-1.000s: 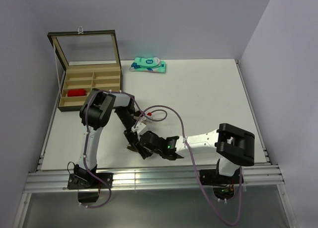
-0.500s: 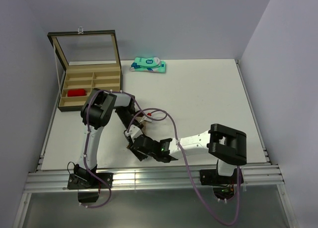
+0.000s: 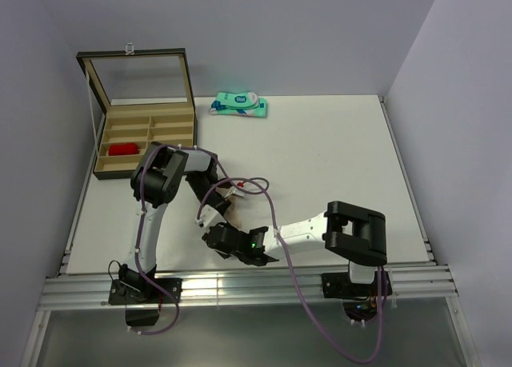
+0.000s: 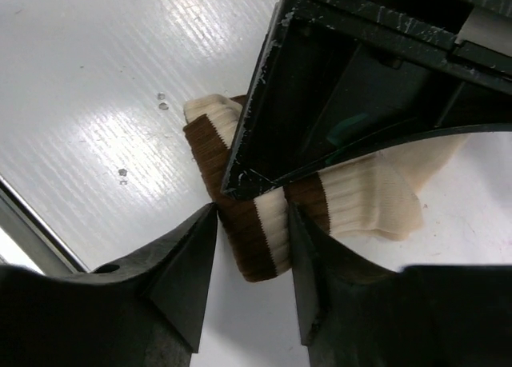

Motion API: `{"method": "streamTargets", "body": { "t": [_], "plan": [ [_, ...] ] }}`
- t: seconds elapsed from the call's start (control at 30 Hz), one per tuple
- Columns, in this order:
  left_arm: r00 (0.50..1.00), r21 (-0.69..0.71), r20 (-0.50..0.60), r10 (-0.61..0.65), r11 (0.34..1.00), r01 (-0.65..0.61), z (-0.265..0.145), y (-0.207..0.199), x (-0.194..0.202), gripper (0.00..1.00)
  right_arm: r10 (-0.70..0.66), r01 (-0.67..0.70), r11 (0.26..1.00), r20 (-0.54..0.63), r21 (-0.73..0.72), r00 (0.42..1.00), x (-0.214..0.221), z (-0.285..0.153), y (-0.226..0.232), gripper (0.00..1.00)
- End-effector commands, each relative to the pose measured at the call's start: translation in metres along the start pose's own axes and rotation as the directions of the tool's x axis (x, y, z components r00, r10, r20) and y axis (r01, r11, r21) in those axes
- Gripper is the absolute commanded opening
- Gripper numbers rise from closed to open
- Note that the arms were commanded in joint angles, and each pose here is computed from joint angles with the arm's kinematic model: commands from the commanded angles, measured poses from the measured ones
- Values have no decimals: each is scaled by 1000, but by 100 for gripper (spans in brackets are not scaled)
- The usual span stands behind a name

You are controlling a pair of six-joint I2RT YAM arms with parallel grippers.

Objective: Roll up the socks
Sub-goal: Roll the sock at the center of the board.

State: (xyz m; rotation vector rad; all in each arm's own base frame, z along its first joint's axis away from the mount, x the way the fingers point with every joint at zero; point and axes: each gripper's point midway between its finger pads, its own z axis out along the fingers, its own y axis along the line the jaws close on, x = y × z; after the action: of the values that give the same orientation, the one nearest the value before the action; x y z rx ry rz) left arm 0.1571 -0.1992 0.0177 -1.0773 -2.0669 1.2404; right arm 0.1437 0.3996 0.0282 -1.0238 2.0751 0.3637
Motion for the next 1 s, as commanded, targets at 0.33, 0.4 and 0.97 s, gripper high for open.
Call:
{"method": "streamTargets", "body": {
  "t": [0.33,0.4,0.97],
  "plan": [
    [973,-220,75,216,956,-195,-13,48,-32,24,202,-206,974,-56,-89,978,29,-1,-2,1],
    [966,-225,122,227,955,-196,-19,45,-39,28,265,-272,956,-77,-106,961,34,-1,-12,0],
    [763,-576,403,506,788,-218,-125,12,-78,34,422,-605,716,-473,-350,773,42,3,-25,1]
  ]
}}
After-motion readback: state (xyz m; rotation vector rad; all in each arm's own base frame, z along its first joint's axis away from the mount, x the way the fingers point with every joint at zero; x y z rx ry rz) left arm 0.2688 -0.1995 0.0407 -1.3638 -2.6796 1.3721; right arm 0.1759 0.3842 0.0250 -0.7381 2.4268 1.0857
